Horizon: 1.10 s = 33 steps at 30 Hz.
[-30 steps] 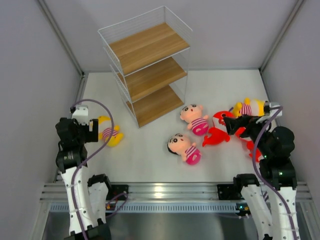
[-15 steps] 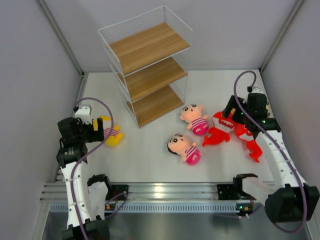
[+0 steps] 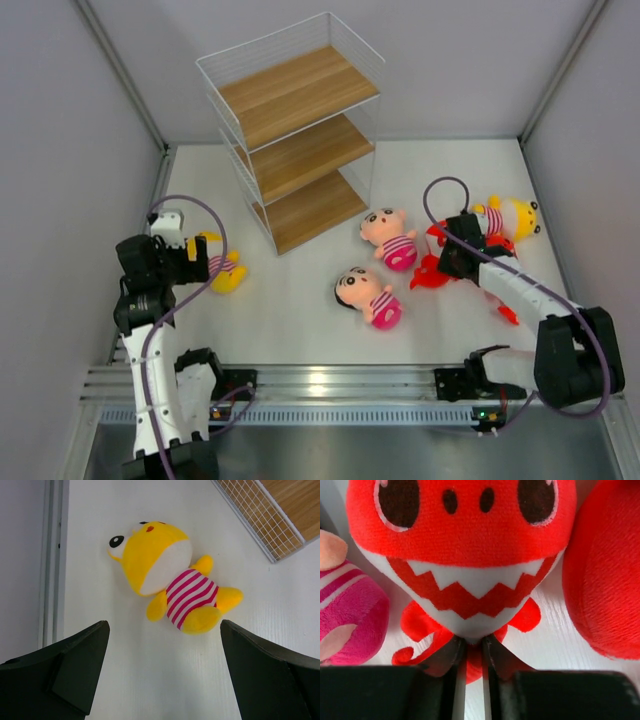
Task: Place and organize the stuffed toys onto the shelf
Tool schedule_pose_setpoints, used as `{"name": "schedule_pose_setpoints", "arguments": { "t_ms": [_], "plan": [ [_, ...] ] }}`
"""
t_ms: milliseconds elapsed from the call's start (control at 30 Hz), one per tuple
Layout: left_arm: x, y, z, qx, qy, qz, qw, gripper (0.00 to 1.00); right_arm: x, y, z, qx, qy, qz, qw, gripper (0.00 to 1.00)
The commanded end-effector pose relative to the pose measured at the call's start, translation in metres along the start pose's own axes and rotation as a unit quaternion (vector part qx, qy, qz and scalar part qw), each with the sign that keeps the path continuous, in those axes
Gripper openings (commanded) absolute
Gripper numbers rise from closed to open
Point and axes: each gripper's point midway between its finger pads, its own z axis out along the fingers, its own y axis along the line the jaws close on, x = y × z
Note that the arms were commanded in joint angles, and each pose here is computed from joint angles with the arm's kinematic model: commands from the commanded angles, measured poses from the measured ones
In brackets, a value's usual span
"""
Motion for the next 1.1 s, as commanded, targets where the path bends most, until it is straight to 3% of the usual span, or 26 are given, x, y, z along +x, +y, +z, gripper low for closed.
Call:
{"name": "schedule_pose_setpoints", "arguments": {
  "t_ms": [0, 33, 167, 333, 500, 567, 700, 800, 967, 1067],
  "plan": [
    [-0.011, -0.001, 0.000, 0.002, -0.024, 0.003, 1.000, 0.99, -0.032, 0.009, 0.000, -0.001, -0.057, 0.014, 0.998, 0.10],
    [-0.012, -0.002, -0.001, 0.002, -0.026, 0.004, 1.000, 0.99, -0.041, 0.009, -0.009, -0.002, -0.072, 0.012, 0.997, 0.00],
    [-0.017, -0.008, -0.005, 0.020, -0.035, 0.009, 0.999, 0.99, -0.081, 0.007, -0.058, -0.010, -0.140, -0.005, 0.990, 0.00],
    [-0.063, -0.046, -0.040, 0.124, -0.088, 0.036, 0.988, 0.99, -0.138, 0.021, -0.156, -0.065, -0.248, -0.087, 0.963, 0.00],
    [-0.084, -0.091, -0.080, 0.247, -0.103, 0.019, 0.963, 0.99, -0.154, 0.068, -0.223, -0.141, -0.242, -0.193, 0.940, 0.00],
    [-0.086, -0.104, -0.094, 0.282, -0.110, 0.016, 0.953, 0.99, -0.150, 0.094, -0.230, -0.165, -0.231, -0.250, 0.926, 0.00],
    [-0.086, -0.110, -0.105, 0.292, -0.124, 0.024, 0.948, 0.99, -0.121, 0.170, -0.276, -0.264, -0.254, -0.333, 0.869, 0.00],
    [-0.083, -0.106, -0.104, 0.274, -0.126, 0.025, 0.953, 0.99, -0.126, 0.198, -0.282, -0.278, -0.239, -0.331, 0.869, 0.00],
    [-0.080, -0.100, -0.101, 0.251, -0.124, 0.029, 0.960, 0.99, -0.114, 0.226, -0.241, -0.244, -0.160, -0.392, 0.873, 0.00],
    [-0.077, -0.099, -0.102, 0.249, -0.123, 0.034, 0.960, 0.99, -0.124, 0.236, -0.229, -0.208, -0.152, -0.415, 0.873, 0.00]
  ]
}}
